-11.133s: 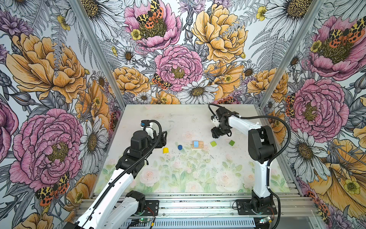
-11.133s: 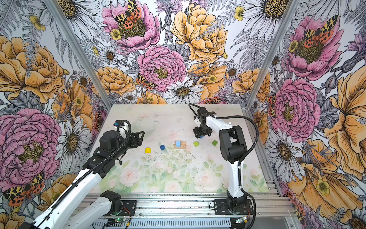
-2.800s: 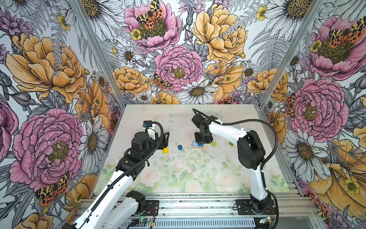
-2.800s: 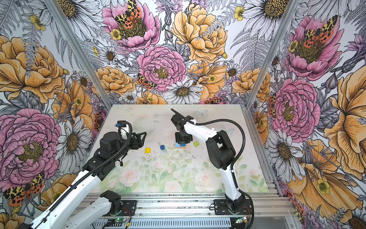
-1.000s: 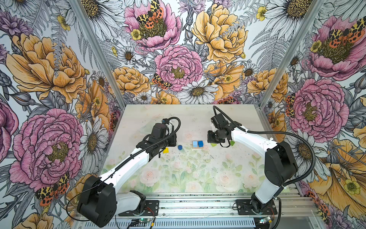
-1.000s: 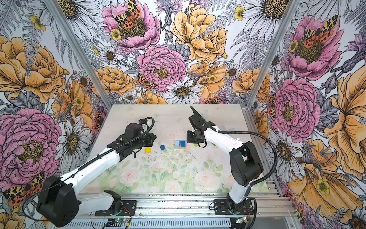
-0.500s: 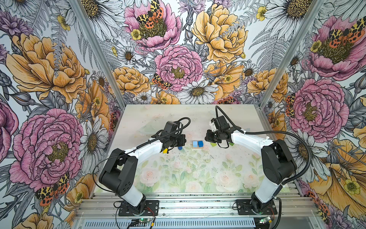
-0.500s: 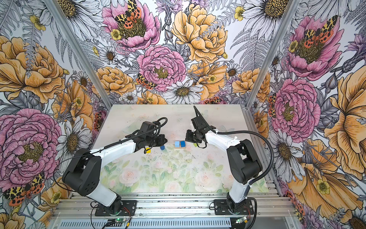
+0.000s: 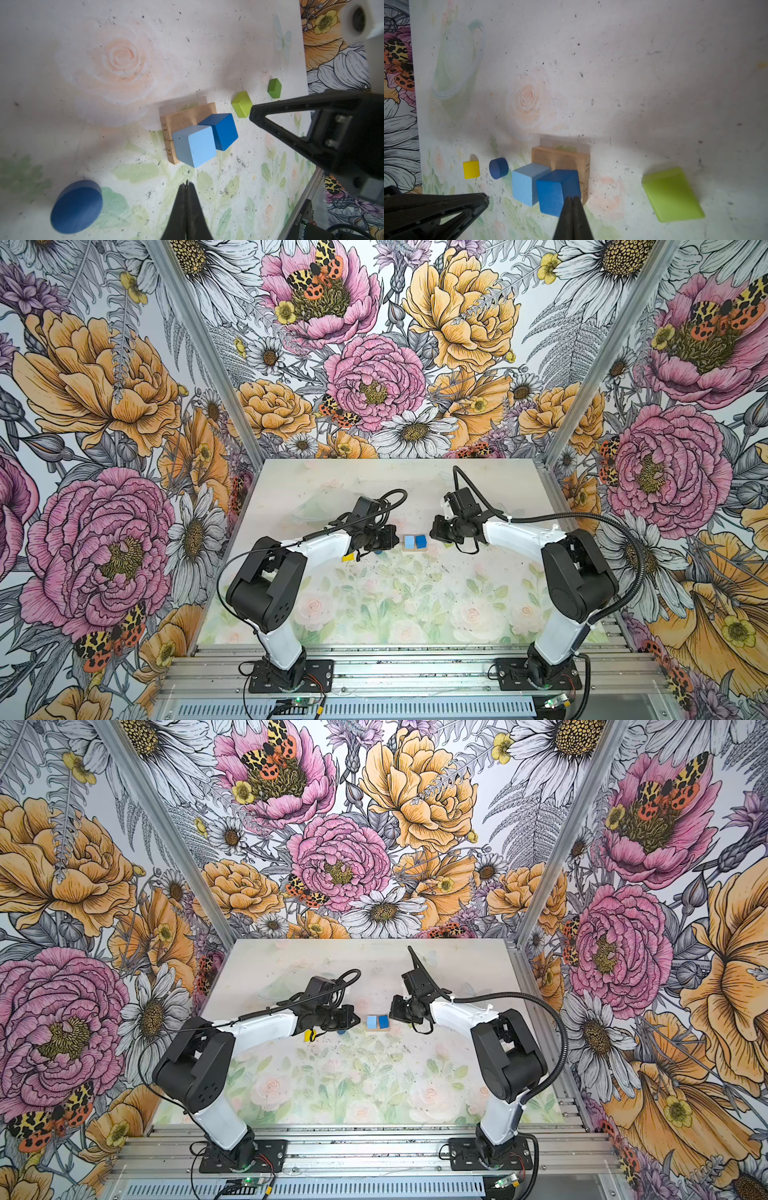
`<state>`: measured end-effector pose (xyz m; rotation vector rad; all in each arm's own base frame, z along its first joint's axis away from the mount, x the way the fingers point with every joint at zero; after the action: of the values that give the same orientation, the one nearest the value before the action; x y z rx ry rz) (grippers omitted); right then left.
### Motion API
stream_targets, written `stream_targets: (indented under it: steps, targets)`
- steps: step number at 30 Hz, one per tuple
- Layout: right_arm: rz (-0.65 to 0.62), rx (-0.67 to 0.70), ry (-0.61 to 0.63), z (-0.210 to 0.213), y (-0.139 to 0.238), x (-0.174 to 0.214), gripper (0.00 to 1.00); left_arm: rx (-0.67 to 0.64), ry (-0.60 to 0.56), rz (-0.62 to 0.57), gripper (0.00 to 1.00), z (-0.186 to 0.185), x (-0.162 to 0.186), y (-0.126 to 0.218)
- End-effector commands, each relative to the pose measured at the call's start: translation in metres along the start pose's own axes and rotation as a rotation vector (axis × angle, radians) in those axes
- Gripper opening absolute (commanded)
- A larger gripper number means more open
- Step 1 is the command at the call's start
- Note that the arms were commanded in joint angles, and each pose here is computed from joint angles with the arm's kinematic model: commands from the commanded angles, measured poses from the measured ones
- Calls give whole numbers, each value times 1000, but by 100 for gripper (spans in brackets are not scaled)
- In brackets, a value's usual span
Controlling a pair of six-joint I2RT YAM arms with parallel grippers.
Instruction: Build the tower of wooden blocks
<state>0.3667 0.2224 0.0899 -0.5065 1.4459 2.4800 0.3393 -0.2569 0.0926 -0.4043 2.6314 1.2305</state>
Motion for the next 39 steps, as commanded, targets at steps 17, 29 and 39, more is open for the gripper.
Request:
stream_targets:
  steps: [17, 29, 39]
  targets:
    - [4, -13, -47, 1, -15, 7, 0, 47, -17, 22, 0, -12, -6, -16]
    - [9, -18, -47, 5, -18, 8, 0, 42, -7, 46, 0, -7, -5, -28]
    - [14, -17, -51, 5, -20, 10, 0, 46, -2, 57, 0, -7, -5, -33]
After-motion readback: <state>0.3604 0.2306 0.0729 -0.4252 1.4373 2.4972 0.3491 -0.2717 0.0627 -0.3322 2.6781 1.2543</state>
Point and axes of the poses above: each gripper's point midway between its finger pads, its own y axis back along the fingers, its own z axis along the line the jaws close on, x = y × z, the point moved 2 cm from there along y, back along the fingers, and after that the axes turned 10 degrees about y, right-handed, at the moved point
